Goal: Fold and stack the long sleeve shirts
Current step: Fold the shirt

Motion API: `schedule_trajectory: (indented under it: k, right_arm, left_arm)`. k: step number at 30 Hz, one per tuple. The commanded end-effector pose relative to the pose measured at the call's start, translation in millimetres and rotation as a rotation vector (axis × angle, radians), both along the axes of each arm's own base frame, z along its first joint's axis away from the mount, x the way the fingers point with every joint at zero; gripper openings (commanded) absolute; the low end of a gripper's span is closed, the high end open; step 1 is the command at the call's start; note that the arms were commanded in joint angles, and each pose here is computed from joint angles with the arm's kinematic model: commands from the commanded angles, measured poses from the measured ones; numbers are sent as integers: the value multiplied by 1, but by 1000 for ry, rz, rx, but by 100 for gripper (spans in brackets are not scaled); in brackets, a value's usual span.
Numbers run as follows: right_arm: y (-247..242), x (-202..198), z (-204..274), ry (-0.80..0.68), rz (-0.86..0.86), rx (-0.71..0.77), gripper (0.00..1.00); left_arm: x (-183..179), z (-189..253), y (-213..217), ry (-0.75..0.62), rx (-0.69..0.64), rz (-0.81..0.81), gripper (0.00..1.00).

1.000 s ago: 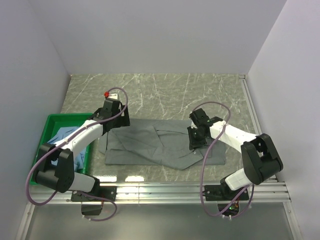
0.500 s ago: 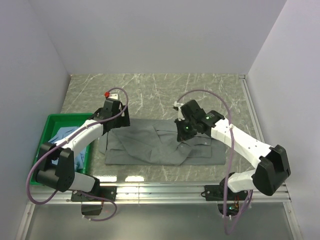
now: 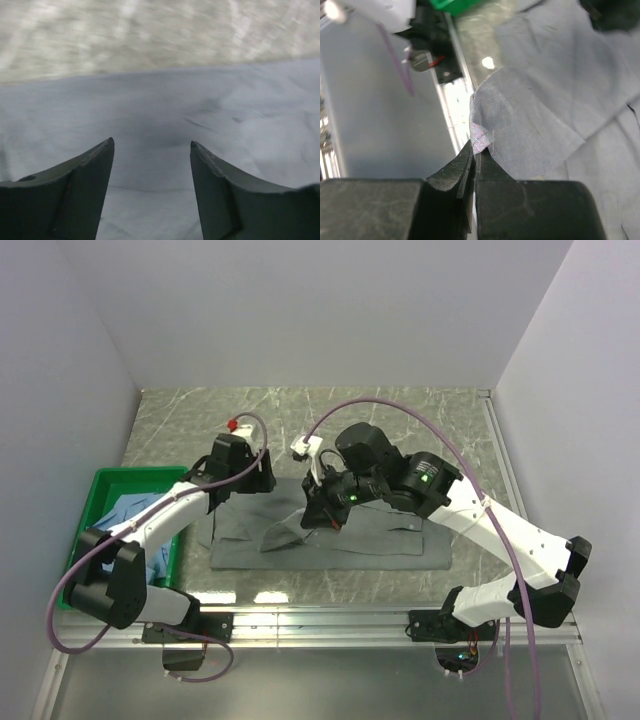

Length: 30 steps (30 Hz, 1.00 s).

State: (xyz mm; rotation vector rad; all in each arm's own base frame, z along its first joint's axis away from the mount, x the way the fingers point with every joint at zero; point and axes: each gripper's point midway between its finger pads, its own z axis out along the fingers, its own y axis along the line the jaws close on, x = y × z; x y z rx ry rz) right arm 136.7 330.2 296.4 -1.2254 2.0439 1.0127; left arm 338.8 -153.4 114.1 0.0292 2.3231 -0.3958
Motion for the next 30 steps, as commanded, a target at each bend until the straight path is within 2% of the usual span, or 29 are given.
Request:
schedule_trajectory:
  k: [1, 7, 12, 20, 26, 29, 30]
  right_arm:
    - [9, -22, 13, 0, 120, 19, 0]
    - [17, -40, 26, 2, 198, 73, 0]
    - [16, -42, 31, -21, 199, 101, 0]
    - [17, -31, 35, -70, 139, 125, 0]
    - [2, 6, 41, -169, -73, 116, 0]
    - [-16, 28, 32, -165, -196, 87, 0]
    - [-20, 32, 30, -155, -227, 87, 0]
  left_arm:
    - [-7, 15, -46, -17, -101, -158, 66]
    - [-16, -15, -83, 95, -89, -244, 61]
    - [-29, -47, -93, 225, -79, -266, 54]
    - [-47, -97, -86, 383, -19, -203, 52]
    - [-47, -98, -84, 386, -5, -215, 55]
    - [-37, -76, -84, 313, -16, -213, 61]
    - [-33, -62, -85, 272, -27, -213, 68]
